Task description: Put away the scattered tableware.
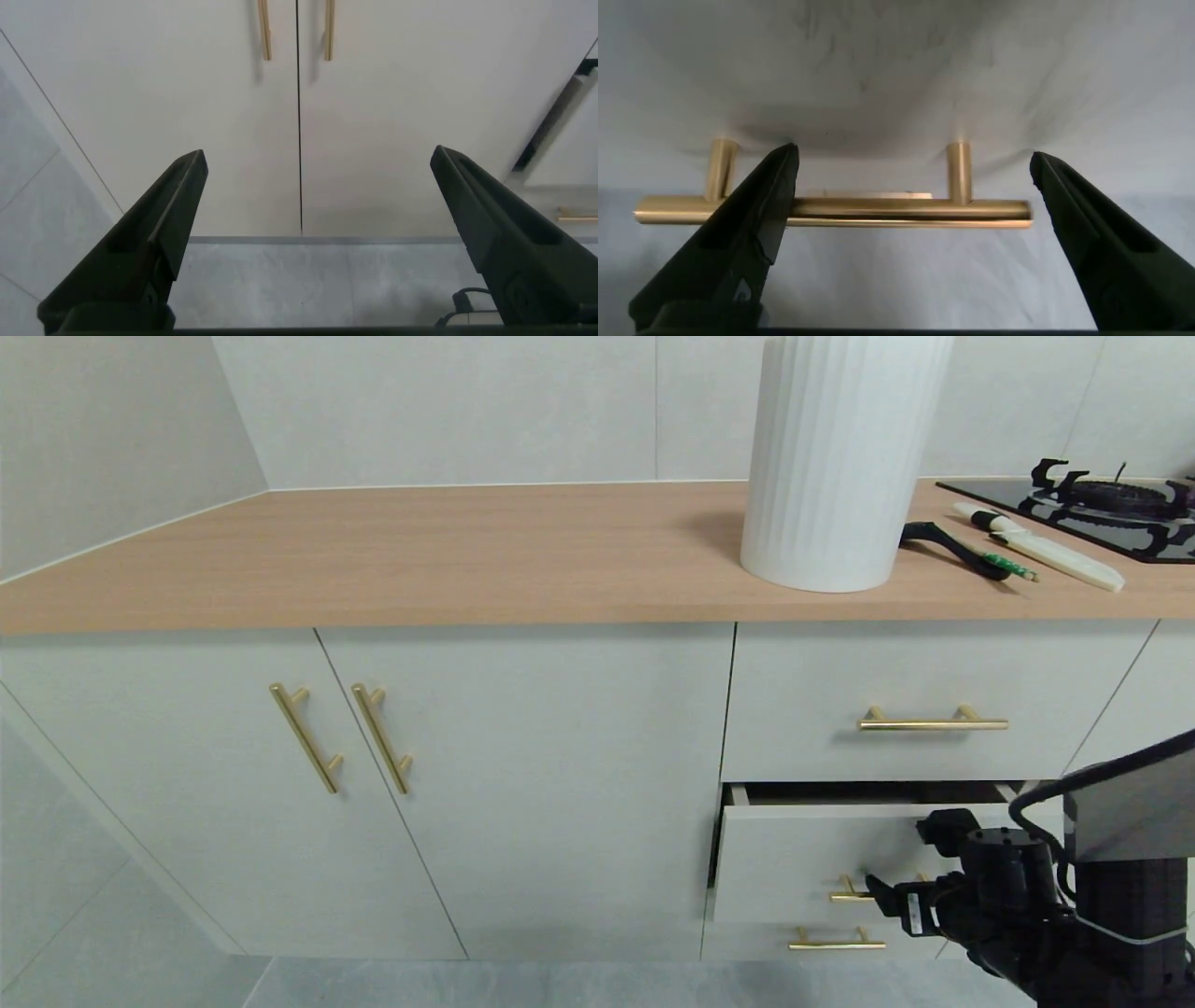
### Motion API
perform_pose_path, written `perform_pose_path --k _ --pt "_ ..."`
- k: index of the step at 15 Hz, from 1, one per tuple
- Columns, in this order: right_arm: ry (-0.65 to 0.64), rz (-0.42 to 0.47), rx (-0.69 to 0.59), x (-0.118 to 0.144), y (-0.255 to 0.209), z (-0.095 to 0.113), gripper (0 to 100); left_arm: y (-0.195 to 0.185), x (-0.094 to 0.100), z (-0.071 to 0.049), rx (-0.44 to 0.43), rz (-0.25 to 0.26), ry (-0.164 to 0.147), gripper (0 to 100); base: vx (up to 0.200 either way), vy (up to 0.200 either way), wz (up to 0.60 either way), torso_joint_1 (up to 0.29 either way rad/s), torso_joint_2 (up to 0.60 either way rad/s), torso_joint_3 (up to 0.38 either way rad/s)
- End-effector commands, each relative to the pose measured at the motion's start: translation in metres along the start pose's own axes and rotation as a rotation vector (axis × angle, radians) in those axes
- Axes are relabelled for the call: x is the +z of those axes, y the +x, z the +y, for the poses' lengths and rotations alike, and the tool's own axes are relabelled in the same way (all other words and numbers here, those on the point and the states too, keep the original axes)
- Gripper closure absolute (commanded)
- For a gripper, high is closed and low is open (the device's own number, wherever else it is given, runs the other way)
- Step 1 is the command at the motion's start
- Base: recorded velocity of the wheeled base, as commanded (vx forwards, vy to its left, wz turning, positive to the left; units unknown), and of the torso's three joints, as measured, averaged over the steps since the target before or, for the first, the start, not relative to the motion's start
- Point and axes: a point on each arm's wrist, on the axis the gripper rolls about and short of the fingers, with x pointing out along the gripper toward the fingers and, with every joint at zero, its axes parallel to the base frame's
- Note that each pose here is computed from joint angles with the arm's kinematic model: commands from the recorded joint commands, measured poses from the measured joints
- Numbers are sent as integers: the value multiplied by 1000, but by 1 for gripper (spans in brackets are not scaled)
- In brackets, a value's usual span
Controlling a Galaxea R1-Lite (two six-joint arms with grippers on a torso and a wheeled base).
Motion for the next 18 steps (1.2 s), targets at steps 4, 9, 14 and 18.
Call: perform_pose_path --k 4,9,14,18 --pt "-75 -64 98 68 -104 7 0 0 0 0 0 0 0 0 0 0 0 0 0 0" --pt "-7 -160 113 94 -127 5 0 0 0 0 0 0 0 0 0 0 0 0 0 0" --pt "20 -122 98 82 -88 14 0 0 0 0 0 0 0 0 0 0 0 0 0 0" --pt "97 -141 28 67 -47 18 0 0 0 0 0 0 0 0 0 0 0 0 0 0"
